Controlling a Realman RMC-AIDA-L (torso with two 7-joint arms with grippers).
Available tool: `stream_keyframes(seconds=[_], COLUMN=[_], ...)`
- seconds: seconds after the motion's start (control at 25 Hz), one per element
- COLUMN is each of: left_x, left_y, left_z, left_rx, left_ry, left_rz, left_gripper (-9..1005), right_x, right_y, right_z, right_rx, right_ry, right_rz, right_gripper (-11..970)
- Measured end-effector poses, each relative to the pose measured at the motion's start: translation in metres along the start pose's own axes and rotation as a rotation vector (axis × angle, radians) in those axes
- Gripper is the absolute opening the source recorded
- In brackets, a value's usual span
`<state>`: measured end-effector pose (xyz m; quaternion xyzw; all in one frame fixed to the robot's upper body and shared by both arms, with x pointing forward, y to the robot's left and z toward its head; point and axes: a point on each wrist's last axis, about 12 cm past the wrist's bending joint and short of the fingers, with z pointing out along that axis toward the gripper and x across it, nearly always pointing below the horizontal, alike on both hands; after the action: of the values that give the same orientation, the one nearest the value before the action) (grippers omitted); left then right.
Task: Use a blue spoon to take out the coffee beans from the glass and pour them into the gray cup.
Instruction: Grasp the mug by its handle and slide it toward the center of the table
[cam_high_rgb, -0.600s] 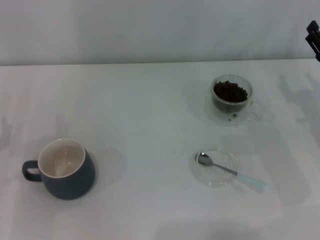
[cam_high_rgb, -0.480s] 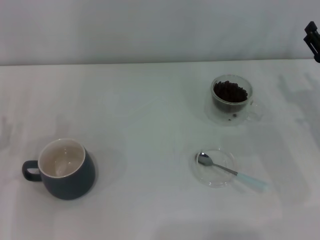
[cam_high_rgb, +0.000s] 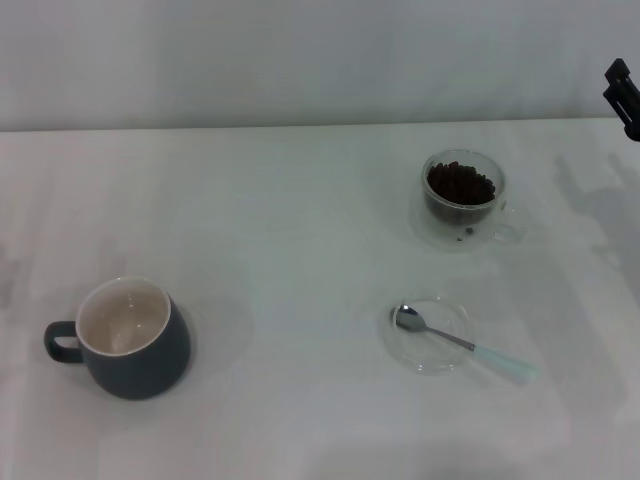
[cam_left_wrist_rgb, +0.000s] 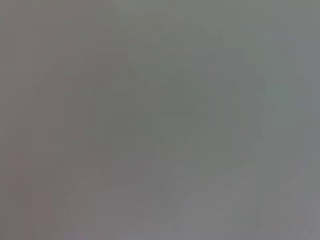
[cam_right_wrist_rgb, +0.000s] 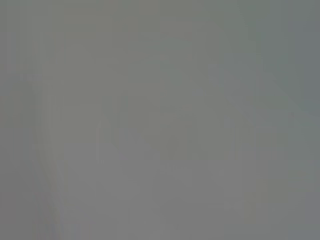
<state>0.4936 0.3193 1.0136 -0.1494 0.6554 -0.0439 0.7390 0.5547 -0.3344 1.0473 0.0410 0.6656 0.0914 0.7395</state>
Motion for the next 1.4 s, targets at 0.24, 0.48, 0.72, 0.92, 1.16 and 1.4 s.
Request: stream_keyframes(seconds=[0.24,0.48,0.72,0.92,1.16,1.4], left_x=[0.001,-0.003,-0.007,-0.011,-0.002,0.008], left_y=[0.011,0.028,0.049,0.061,0.052,0.041], left_z=[-0.022,-0.063,-0.103,-0.123,-0.117,-0.108], left_rx=[-0.018,0.033,0.101,0.202,0.342,0.437], left_ry=[-0.006,-0.028,0.016,0.080,0.174,0.246], left_rz=[-0.054,-0.023,0.094,0.187,0.234,0.251], left_gripper=[887,887,887,887,885,881], right_x=[0.000,-0.001,-0.005,-0.007,-0.008,-0.008], right_y=[-0.002,-0.010,-0.018,-0.021,-0.021,-0.021], right_z=[0.000,-0.005,-0.003,0.000,0.000,0.000], right_rx=[0.005,0.026,0.047,0.054,0.053,0.046], right_ry=[0.007,0.003,0.005,0.007,0.002,0.002], right_rz=[-0.007,-0.020,-0.042,-0.053,-0.058,-0.061], right_gripper=[857,857,857,857,857,857])
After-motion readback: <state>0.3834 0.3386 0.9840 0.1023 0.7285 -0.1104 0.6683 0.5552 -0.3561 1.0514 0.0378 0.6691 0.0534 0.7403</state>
